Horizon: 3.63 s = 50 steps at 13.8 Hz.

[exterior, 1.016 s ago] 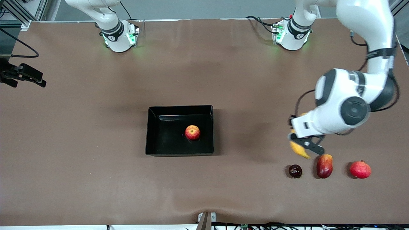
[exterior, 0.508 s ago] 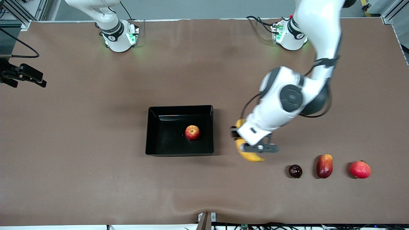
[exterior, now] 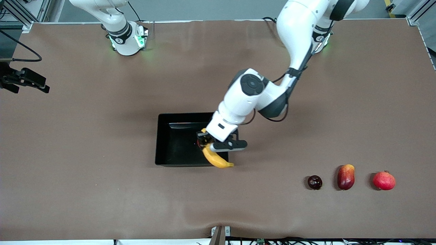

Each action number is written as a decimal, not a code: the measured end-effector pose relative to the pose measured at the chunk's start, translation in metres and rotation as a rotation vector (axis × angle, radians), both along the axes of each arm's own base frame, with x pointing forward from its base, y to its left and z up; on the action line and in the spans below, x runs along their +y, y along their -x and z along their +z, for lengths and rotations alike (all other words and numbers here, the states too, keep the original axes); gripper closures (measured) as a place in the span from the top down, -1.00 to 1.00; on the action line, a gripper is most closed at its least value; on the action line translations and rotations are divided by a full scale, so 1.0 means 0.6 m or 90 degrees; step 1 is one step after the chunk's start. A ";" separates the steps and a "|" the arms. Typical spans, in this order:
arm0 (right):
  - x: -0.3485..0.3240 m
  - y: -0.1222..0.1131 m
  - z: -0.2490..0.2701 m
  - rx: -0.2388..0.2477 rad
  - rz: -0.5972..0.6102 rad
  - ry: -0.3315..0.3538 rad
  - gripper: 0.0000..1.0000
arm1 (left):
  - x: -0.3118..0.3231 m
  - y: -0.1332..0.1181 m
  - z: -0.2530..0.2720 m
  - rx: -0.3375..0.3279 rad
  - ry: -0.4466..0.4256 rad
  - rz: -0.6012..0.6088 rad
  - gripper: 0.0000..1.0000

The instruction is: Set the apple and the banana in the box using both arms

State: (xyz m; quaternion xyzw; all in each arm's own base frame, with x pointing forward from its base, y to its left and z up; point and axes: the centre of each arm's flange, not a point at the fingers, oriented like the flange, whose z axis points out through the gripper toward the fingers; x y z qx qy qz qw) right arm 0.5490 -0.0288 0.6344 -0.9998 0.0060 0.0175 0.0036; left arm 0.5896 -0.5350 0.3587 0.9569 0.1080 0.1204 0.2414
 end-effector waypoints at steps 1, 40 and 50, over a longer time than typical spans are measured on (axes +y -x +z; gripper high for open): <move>0.000 0.000 0.000 0.000 0.000 0.000 1.00 | -0.024 0.015 -0.021 -0.010 0.015 0.007 -0.19; 0.001 0.000 0.000 0.000 0.001 0.000 1.00 | 0.824 -0.018 0.424 0.279 -0.304 0.025 1.00; 0.001 0.000 0.000 0.000 0.001 0.000 1.00 | 0.881 0.062 0.467 0.218 -0.311 -0.032 1.00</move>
